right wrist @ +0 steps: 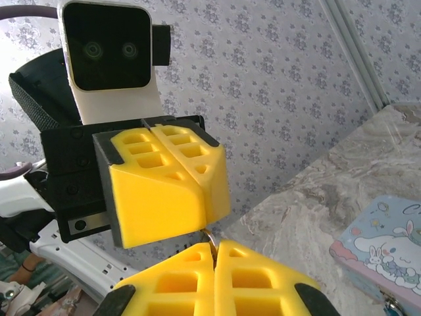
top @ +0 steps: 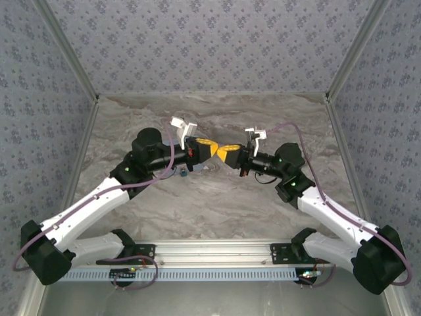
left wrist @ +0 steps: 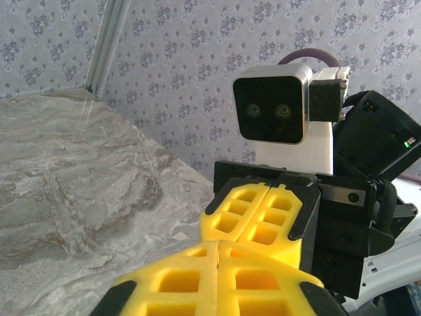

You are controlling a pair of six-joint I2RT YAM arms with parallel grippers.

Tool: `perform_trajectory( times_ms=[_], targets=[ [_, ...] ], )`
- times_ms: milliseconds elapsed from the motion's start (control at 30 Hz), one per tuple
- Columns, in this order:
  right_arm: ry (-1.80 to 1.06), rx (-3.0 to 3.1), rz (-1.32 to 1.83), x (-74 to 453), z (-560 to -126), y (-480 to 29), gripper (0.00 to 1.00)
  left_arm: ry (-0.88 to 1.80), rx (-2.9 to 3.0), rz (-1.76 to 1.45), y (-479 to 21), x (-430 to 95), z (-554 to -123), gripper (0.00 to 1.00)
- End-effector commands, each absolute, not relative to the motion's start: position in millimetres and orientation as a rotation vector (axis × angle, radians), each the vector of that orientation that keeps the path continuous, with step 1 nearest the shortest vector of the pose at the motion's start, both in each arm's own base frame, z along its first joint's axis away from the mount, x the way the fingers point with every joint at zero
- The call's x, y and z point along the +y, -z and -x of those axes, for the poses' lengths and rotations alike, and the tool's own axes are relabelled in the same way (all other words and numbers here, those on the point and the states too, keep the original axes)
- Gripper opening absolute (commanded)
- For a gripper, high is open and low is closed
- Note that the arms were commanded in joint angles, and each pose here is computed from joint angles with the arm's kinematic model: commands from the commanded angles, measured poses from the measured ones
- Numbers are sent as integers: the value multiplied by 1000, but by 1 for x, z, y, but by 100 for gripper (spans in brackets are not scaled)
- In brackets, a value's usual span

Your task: Unlock a padlock with a key

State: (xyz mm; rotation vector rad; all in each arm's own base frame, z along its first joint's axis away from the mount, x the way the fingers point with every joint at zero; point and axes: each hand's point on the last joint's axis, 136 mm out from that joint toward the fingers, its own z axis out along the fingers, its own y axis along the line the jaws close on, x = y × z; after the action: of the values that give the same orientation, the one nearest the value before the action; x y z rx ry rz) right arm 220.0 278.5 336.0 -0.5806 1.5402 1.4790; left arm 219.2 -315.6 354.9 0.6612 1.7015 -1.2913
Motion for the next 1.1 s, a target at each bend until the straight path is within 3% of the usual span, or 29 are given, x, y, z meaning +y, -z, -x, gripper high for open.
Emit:
perform_trajectory(
  times_ms=[0, 67, 167, 367, 567, 767, 1067],
  targets=[
    [-1444, 1535, 571, 272, -221, -336, 3, 1289, 1653, -667, -375, -312, -220, 23],
    [-1432, 1554, 556, 271, -223, -333, 3, 1268, 1668, -642, -373, -308, -223, 43],
    [-1416, 1595, 526, 269, -227, -325, 3, 1211, 1702, -582, -367, -295, -229, 59],
    [-1308, 1733, 521, 270, -239, -290, 3, 1054, 1879, -363, -318, -255, -245, 81],
    [-1288, 1800, 505, 275, -246, -268, 3, 840, 2153, 96, -236, -175, -277, 98],
    [-1253, 1841, 508, 274, -246, -259, 3, 605, 2258, 353, -187, -101, -304, 99],
    [-1227, 1852, 503, 269, -244, -256, 3, 667, 2359, 322, -142, -95, -355, 100]
  ],
)
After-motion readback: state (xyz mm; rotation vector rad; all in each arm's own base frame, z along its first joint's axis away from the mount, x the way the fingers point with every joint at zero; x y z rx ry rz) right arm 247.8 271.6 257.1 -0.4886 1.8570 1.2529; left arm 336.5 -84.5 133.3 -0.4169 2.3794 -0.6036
